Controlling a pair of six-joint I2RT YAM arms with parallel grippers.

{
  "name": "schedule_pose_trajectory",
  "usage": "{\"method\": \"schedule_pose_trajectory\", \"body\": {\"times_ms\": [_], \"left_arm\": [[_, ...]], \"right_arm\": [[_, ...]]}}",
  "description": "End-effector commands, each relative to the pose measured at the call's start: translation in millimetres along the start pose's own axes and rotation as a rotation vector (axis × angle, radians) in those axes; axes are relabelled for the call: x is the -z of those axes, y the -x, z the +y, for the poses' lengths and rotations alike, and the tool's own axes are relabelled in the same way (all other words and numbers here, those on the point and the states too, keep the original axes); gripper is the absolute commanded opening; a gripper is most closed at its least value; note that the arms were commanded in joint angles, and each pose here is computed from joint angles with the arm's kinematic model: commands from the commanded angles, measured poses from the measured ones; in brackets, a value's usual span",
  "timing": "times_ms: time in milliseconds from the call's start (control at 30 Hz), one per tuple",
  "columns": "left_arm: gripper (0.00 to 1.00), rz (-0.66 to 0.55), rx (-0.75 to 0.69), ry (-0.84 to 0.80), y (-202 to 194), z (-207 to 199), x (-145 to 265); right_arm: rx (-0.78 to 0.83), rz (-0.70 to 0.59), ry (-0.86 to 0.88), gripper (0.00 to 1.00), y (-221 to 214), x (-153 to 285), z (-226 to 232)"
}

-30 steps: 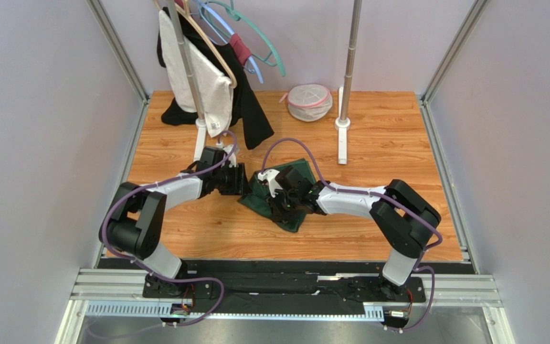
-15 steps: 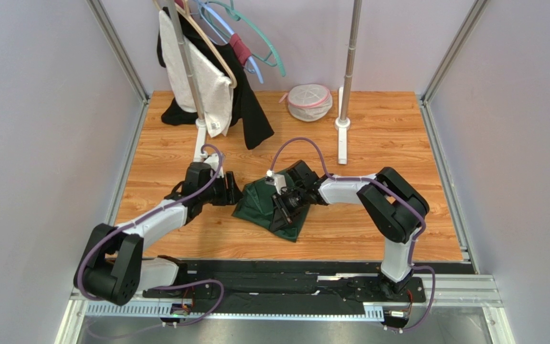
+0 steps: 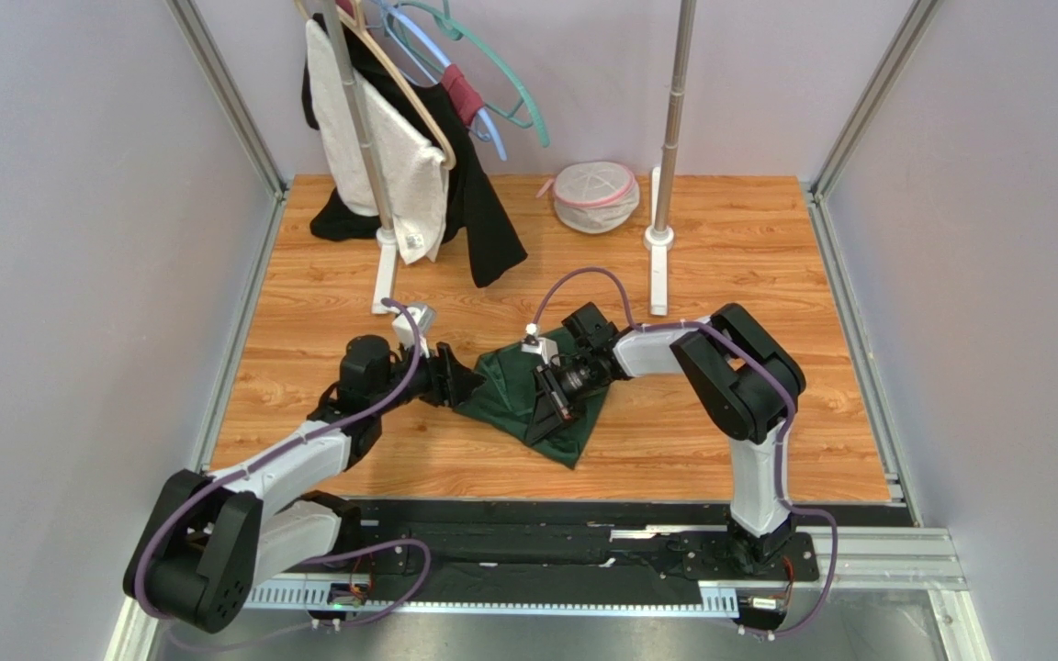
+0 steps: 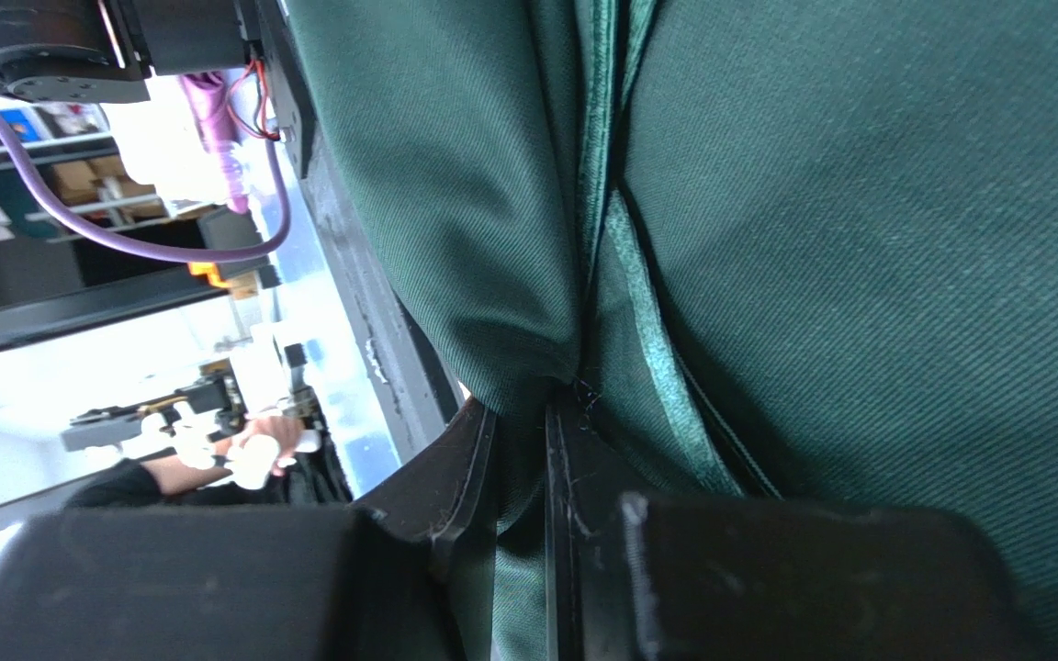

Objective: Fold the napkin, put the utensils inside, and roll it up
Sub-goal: Roll the napkin with the utensil

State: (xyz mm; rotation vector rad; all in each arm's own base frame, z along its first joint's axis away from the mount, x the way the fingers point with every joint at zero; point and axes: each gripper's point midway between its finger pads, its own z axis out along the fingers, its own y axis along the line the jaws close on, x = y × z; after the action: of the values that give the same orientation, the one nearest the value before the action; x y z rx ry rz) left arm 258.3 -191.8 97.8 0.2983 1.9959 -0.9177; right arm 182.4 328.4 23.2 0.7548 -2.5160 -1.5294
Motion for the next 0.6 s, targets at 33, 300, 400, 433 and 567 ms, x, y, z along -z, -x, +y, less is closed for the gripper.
{"method": "schedule_pose_trajectory", "body": {"times_ms": [33, 300, 400, 433, 567], "left_arm": [[0.63, -0.015, -0.081, -0.245, 15.2, -38.1, -18.0], [0.66, 0.098, -0.046, -0.386, -6.5, -54.9, -40.6], [0.66, 0.098, -0.039, -0.344, -10.2, -45.8, -45.4], [0.66, 0.074, -0.04, -0.293, -7.0, -38.7, -46.2], [0.67, -0.029, -0.046, -0.112, 9.8, -16.7, -37.4]], "right_arm": [[-0.113, 0.023, -0.1, 0.0, -13.8, 0.1, -33.8], [-0.157, 0.004, -0.076, 0.0, -13.2, 10.2, -39.9], [-0.182, -0.004, -0.077, 0.0, -13.3, 13.7, -43.1], [-0.186, -0.009, -0.076, 0.0, -12.6, 14.9, -43.3], [-0.204, -0.018, -0.079, 0.0, -14.5, 18.4, -47.4]]}}
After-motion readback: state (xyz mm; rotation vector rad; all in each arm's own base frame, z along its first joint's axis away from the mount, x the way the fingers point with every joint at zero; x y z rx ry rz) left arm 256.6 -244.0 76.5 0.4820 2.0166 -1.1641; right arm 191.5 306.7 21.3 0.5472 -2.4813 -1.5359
